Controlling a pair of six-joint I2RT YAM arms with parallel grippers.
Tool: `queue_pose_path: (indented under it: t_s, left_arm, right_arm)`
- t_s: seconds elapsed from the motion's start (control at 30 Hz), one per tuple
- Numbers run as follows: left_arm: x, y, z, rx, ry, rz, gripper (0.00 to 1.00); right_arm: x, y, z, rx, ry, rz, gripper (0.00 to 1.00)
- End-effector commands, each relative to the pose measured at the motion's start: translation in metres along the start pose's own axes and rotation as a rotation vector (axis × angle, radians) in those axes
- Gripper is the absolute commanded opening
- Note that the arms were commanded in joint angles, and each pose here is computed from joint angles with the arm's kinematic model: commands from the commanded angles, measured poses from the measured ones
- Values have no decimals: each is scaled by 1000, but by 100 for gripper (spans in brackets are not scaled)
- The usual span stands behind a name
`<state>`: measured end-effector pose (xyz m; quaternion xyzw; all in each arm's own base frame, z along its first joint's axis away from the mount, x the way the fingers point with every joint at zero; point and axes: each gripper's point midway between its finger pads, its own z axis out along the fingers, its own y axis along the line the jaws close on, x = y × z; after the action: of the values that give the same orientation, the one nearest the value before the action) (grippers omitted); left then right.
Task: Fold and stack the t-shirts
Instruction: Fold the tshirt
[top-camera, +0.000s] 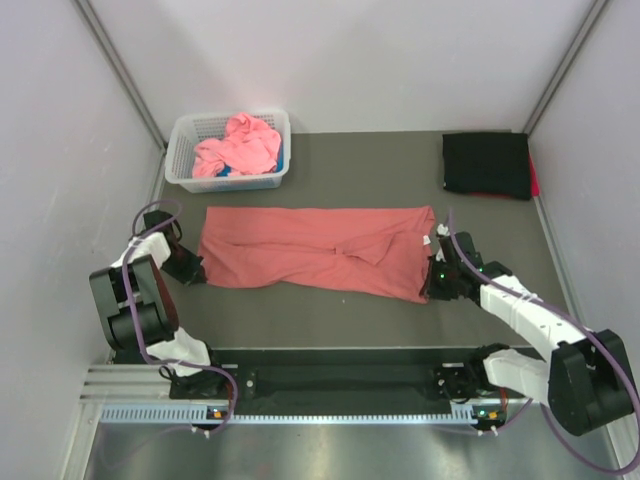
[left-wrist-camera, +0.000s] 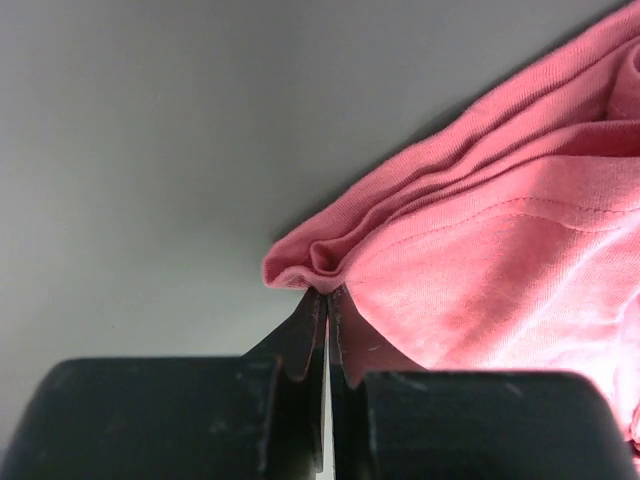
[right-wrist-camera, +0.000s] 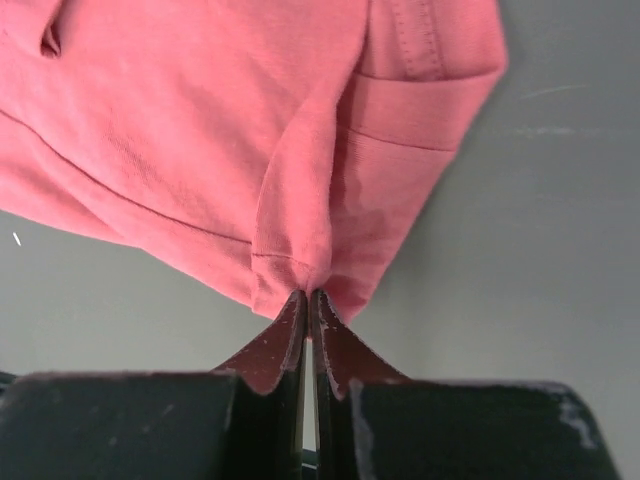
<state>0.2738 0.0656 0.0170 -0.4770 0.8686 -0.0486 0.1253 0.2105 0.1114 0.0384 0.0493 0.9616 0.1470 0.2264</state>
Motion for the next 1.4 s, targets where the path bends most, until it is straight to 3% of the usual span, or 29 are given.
queue_pose_path:
  t_s: [0.0,0.47,0.6,0.7,0.73,0.8,1.03,1.1,1.23,1.27,1.37]
  left_arm:
    - [-16,20,1,-123,-70,13,0]
    - [1,47,-5,-234,-65,-91,0]
    - [12,28,-7,-119,-13,-76,0]
    - [11,13,-16,-56,13,-60,13]
    - [8,12,-19,-53,5,-55,21]
    - [-2,11,-29,-63,-39,-46,25]
    - [-45,1,-65,-76,-198,-12,34]
    - [-55,-10,-76,-27,-241,17,36]
    - [-46,-70,-82,330,-219,131,46]
    - [-31,-83,-83,412,-160,156,46]
    - [-25,-90,-78,411,-136,207,47]
  right_arm:
    - [-20,-8,-13,45,-89,33,0]
    - [-20,-36,-21,208,-120,107,0]
    - [-18,-26,-19,158,-111,109,0]
    - [-20,-14,-22,91,-110,115,3]
    - [-21,-11,-24,85,-114,114,12]
    - [-27,-13,-33,111,-127,116,23]
    - [-79,11,-57,69,-250,157,30]
    - [-88,26,-53,5,-258,209,30]
    - [-106,69,-38,-114,-268,308,32]
    - [-114,80,-37,-139,-284,346,33]
    - [-118,103,-21,-101,-270,358,35]
